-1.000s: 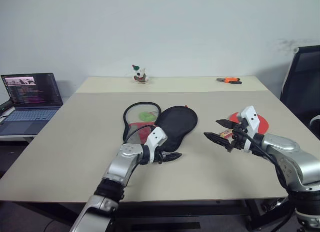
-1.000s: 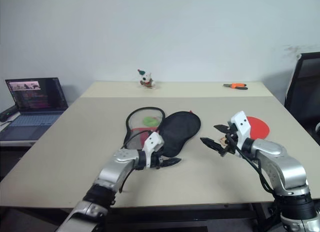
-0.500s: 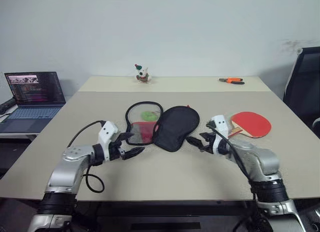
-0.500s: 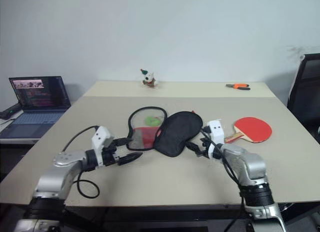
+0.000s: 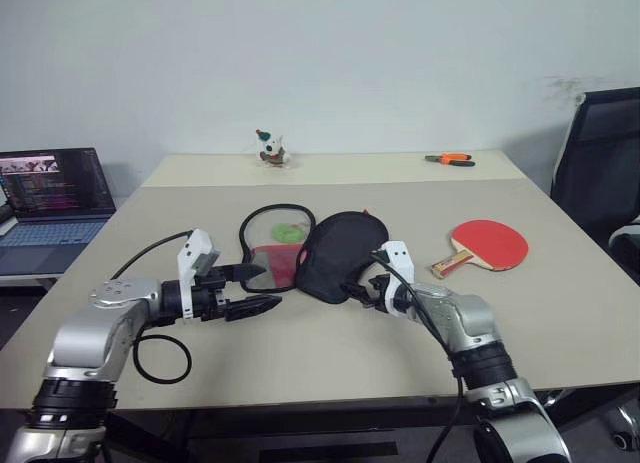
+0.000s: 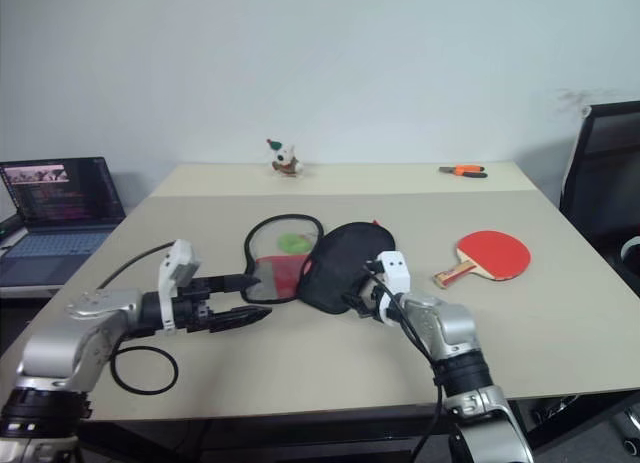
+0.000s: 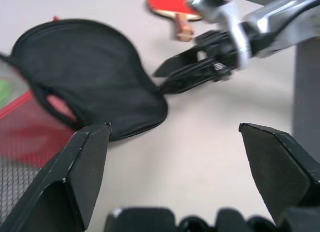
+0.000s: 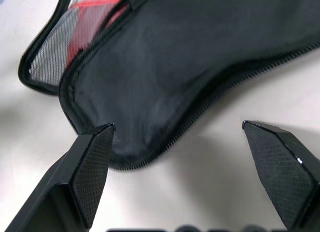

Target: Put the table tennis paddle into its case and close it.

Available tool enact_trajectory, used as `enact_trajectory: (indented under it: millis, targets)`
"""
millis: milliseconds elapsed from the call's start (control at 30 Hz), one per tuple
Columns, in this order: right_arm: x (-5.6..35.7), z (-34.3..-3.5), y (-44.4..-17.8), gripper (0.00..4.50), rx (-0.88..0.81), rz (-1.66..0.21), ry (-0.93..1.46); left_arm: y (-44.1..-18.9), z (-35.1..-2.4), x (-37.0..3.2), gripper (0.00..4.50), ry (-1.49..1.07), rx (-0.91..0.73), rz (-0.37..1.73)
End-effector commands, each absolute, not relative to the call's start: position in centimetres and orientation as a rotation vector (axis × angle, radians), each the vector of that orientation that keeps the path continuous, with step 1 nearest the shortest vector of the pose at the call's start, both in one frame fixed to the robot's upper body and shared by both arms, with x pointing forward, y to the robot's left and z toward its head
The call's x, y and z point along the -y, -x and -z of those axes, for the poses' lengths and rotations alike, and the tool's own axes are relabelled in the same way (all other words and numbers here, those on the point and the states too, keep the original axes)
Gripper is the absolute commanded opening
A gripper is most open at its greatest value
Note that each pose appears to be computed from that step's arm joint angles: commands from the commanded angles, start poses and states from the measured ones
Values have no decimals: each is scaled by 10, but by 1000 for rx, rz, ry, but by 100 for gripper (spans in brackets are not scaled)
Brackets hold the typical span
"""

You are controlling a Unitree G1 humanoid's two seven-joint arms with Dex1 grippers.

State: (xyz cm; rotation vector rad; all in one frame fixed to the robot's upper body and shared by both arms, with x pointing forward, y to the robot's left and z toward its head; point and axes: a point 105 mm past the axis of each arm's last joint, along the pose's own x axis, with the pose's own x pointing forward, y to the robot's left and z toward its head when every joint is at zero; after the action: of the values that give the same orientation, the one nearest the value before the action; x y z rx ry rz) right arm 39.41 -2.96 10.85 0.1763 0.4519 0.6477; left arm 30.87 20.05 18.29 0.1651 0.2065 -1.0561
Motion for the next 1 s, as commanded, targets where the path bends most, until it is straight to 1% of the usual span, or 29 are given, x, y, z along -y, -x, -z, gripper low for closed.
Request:
enact_trajectory:
  millis: [33,233,333,533,633,700,867,933,1000]
  targets:
    - [13,-117,-398,450,-417,-689,-170,-301,-197,-203,447,-189,-170,1063]
    - [-12,-128,-399,450,-384,-761,-180,-299,-198,-198,447,-187,-160,1061]
    - [-20,-135,-399,391,-369,-774,-210,-298,-198,-196,450,-186,-155,1058]
    - [-18,-142,-400,186,-359,-765,-250,-297,-197,-193,450,-185,-146,1056]
    - [-6,-144,-402,74,-362,-743,-264,-297,-196,-190,450,-187,-144,1061]
    - [5,-143,-403,9,-374,-726,-268,-296,-194,-188,450,-190,-146,1072]
    - [40,-135,-402,4,-425,-683,-248,-294,-194,-175,450,-201,-135,1118]
    - [64,-126,-400,4,-473,-664,-211,-291,-200,-162,450,-206,-108,1168]
    - [81,-123,-398,4,-504,-653,-193,-291,-203,-155,450,-211,-95,1199]
